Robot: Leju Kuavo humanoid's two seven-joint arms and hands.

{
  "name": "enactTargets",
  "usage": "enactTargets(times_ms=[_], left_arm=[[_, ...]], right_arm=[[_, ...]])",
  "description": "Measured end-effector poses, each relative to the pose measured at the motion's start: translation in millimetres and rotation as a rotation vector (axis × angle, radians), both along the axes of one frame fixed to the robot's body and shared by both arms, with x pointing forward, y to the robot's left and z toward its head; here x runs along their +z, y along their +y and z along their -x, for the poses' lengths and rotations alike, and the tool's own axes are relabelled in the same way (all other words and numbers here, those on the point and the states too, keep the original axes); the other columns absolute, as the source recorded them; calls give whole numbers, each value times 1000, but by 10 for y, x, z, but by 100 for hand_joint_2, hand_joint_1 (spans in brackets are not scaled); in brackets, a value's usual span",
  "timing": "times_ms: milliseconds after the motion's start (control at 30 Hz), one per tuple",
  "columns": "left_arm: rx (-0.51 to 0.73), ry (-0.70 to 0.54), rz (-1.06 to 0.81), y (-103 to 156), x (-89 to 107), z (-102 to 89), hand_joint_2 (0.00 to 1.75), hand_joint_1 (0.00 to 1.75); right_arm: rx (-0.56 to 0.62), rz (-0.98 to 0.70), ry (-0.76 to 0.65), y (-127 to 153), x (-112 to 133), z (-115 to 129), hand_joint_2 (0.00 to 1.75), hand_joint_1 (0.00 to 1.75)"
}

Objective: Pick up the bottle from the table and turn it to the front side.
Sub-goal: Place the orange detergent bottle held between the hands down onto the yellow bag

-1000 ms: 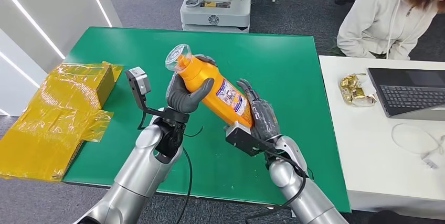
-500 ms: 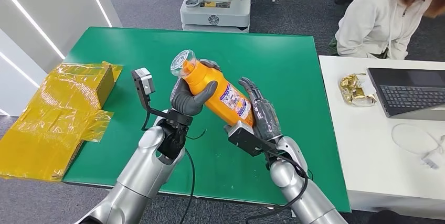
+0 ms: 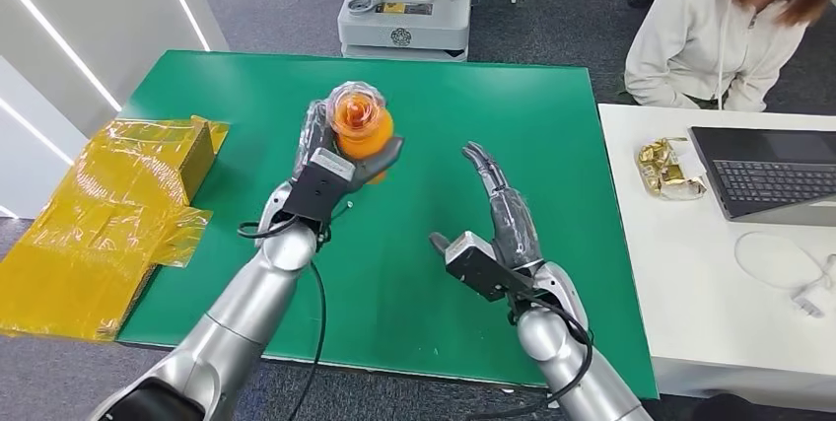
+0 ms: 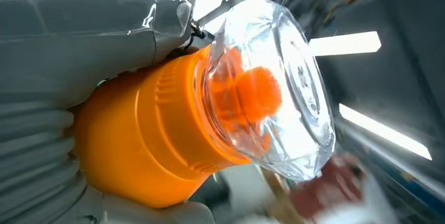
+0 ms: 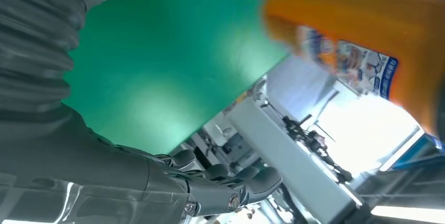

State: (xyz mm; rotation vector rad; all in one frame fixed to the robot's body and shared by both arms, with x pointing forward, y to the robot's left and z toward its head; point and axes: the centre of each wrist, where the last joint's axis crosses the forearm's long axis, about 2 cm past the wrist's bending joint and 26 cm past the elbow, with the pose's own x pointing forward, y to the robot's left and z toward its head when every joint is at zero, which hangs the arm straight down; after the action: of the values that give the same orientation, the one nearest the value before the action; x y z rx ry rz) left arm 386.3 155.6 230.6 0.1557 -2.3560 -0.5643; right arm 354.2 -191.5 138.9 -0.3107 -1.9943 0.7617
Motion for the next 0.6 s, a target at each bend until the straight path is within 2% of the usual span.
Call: enactTargets(times_ms=[167, 367, 600], left_arm=[[279, -231, -320, 315, 197, -180, 175, 175], [520, -411, -642, 532, 271, -231, 175, 175], [603, -469, -780, 681, 256, -256, 175, 175]], right_arm=[[21, -48, -86, -35, 145, 159, 175, 0], [8, -89, -205, -163, 265, 459, 175, 0], [-25, -113, -291, -314, 346, 714, 175, 0]])
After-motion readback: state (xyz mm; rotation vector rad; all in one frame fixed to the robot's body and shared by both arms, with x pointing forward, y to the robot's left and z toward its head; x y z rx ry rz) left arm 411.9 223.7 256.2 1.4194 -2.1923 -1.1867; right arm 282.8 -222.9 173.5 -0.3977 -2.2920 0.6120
